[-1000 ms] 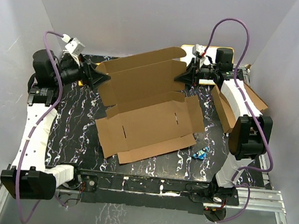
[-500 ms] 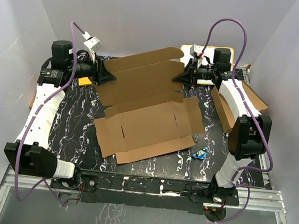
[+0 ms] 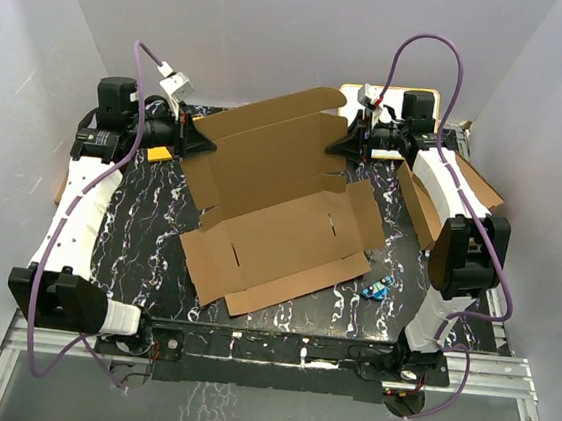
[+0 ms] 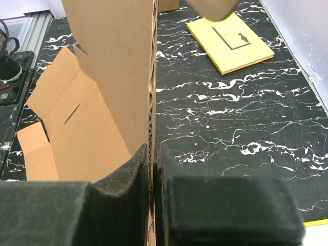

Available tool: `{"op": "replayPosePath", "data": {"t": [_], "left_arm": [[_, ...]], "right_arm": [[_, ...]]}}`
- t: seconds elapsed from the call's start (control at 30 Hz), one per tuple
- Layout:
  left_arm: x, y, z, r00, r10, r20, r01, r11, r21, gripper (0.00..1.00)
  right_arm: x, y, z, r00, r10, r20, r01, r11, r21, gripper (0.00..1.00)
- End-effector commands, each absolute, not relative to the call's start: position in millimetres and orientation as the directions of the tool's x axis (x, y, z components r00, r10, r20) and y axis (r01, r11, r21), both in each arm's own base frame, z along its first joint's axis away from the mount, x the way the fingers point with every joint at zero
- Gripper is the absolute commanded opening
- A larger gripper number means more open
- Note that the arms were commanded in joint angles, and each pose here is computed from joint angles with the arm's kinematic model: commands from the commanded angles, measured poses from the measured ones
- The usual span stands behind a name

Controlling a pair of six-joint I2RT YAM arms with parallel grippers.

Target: Fold the paper box

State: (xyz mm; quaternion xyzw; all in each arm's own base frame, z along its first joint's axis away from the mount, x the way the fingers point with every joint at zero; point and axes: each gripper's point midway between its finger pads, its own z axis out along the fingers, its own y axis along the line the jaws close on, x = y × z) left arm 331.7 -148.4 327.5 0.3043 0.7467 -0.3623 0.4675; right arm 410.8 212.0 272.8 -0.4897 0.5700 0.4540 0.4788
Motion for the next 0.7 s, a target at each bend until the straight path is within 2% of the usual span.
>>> {"op": "replayPosePath", "data": {"t": [0.0,0.1,0.17,0.27,0.33,0.37,0.57,0.6,0.67], "left_arm": [[323.9,-150.7,342.1,-0.324,0.117,-0.939,0.819,0.531,-0.217,0.0],[323.4,-149.7,341.3,-0.318,0.123,-0.94,0.818,0.536,-0.207,0.0],[325.6,-147.3,341.2,-0.319,0.125,-0.94,0.807,0.555,-0.2,0.08],[326.9,-146.3,342.1,-0.316,0.127,-0.94,0.805,0.561,-0.195,0.11],[327.0,-146.9,341.8,-0.318,0.127,-0.939,0.806,0.557,-0.197,0.08],[327.3,-146.8,341.1,-0.317,0.129,-0.939,0.807,0.557,-0.196,0.0],[325.3,-148.1,342.0,-0.301,0.132,-0.944,0.819,0.544,-0.185,0.0],[325.7,-147.4,341.9,-0.295,0.133,-0.946,0.817,0.549,-0.178,0.0],[327.7,-144.8,340.3,-0.286,0.134,-0.949,0.806,0.569,-0.163,0.0]], "right_arm": [[413.8,215.7,301.1,0.051,-0.095,-0.994,-0.996,0.068,-0.057,0.08],[415.9,215.6,300.9,0.048,-0.098,-0.994,-0.996,0.072,-0.055,0.08],[416.6,215.9,300.9,0.046,-0.099,-0.994,-0.996,0.072,-0.053,0.08],[417.1,215.5,301.2,0.045,-0.099,-0.994,-0.996,0.073,-0.052,0.08],[417.3,216.1,300.4,0.043,-0.1,-0.994,-0.996,0.074,-0.051,0.08],[417.6,215.8,300.3,0.043,-0.101,-0.994,-0.996,0.075,-0.051,0.08],[419.0,216.4,299.1,0.031,-0.102,-0.994,-0.997,0.074,-0.038,0.09],[420.6,216.1,299.2,0.028,-0.104,-0.994,-0.996,0.079,-0.036,0.13],[424.1,215.5,297.8,0.01,-0.115,-0.993,-0.995,0.1,-0.022,0.31]]}}
